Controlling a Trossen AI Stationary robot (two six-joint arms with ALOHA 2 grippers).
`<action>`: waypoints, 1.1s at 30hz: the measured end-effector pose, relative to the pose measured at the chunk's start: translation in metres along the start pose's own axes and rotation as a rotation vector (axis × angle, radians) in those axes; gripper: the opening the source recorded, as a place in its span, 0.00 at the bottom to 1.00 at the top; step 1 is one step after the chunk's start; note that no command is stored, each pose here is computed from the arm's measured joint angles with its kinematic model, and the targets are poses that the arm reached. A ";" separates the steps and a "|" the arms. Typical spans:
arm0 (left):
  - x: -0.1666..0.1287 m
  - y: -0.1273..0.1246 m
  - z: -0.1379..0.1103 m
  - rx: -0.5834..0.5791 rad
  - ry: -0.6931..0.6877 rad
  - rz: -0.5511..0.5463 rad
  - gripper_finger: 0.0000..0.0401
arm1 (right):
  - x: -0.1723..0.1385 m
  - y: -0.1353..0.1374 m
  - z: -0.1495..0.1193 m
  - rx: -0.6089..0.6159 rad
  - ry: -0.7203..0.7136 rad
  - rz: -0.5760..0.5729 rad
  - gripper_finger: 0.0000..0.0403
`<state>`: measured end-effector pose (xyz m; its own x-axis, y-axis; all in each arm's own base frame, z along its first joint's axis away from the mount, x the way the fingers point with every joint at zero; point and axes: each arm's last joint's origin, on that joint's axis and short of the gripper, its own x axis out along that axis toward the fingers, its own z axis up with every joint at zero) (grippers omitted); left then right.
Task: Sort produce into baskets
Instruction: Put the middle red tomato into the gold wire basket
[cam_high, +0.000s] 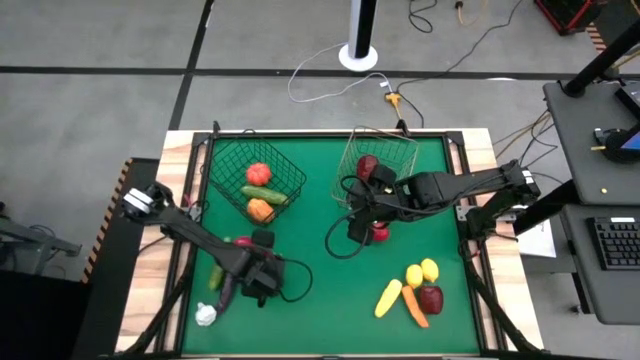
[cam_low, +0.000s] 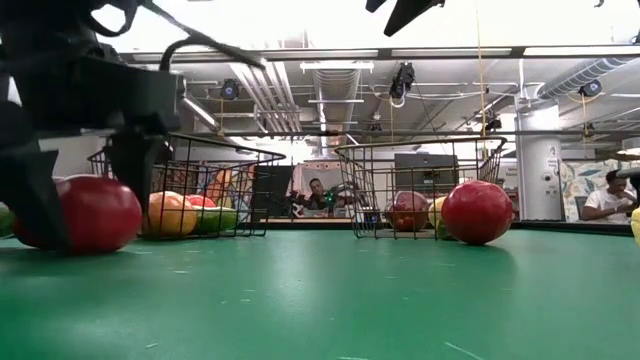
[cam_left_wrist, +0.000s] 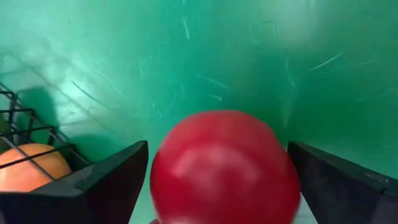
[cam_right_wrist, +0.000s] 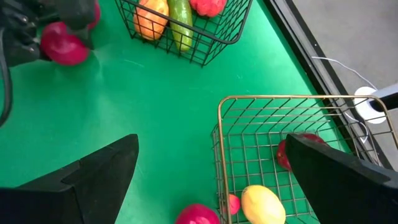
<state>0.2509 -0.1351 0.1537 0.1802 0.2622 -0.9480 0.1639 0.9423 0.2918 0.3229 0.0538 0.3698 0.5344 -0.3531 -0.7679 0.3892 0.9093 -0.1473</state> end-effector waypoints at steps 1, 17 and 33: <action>0.002 -0.001 0.000 0.002 0.006 0.001 0.91 | 0.000 0.000 0.000 0.000 0.000 0.000 0.98; -0.033 0.001 0.025 0.082 -0.059 -0.013 0.72 | 0.000 0.000 0.000 -0.009 0.001 0.000 0.98; -0.123 0.039 0.026 0.084 -0.672 0.116 0.72 | 0.023 0.051 -0.033 -0.092 -0.169 -0.061 0.98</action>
<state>0.2598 -0.1363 0.2852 0.7592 0.1493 -0.6336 0.1771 0.8893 0.4217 0.3301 0.0991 0.3236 0.6336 -0.4329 -0.6412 0.3584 0.8987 -0.2526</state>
